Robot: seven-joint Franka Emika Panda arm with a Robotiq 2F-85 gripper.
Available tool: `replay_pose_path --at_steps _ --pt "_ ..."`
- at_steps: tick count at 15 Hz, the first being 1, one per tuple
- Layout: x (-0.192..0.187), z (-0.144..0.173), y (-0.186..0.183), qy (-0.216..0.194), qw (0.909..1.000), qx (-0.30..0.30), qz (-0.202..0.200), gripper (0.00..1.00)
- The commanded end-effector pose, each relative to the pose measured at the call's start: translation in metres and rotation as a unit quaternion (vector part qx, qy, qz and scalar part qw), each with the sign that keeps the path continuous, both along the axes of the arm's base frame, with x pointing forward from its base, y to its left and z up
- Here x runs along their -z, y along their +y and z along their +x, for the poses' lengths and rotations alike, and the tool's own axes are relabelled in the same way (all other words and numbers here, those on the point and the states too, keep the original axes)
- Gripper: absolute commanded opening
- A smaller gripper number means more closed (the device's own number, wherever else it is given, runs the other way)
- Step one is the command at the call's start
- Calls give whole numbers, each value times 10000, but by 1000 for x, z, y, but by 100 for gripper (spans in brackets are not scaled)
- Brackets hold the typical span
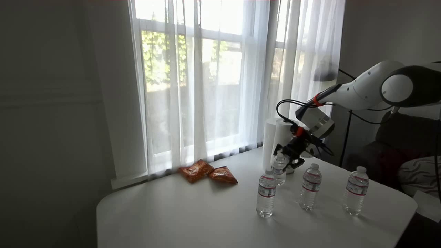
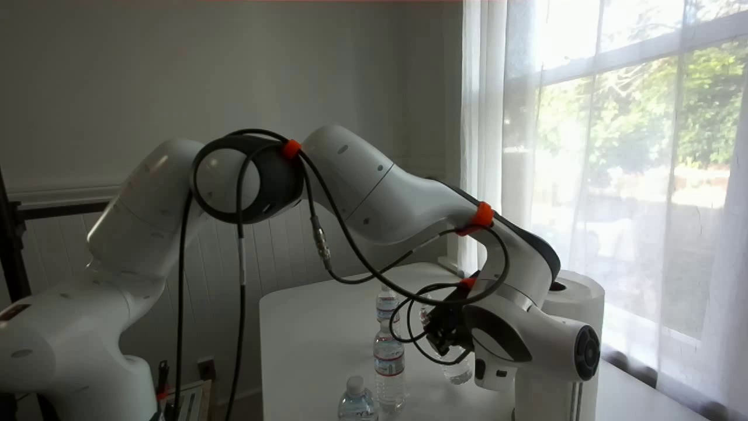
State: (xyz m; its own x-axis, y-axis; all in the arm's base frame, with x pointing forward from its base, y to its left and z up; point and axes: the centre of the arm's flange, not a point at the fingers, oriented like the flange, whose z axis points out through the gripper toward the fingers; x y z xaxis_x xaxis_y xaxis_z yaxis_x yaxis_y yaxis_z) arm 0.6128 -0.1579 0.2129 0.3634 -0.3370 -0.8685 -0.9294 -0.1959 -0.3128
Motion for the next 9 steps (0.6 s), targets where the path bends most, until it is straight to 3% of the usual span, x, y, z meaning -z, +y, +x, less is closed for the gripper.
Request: replay_pose_path --at_steps 1,9 --pt "0 11 -13 308 9971 434 537 27" --pt "29 8 -13 702 9870 801 1207 27"
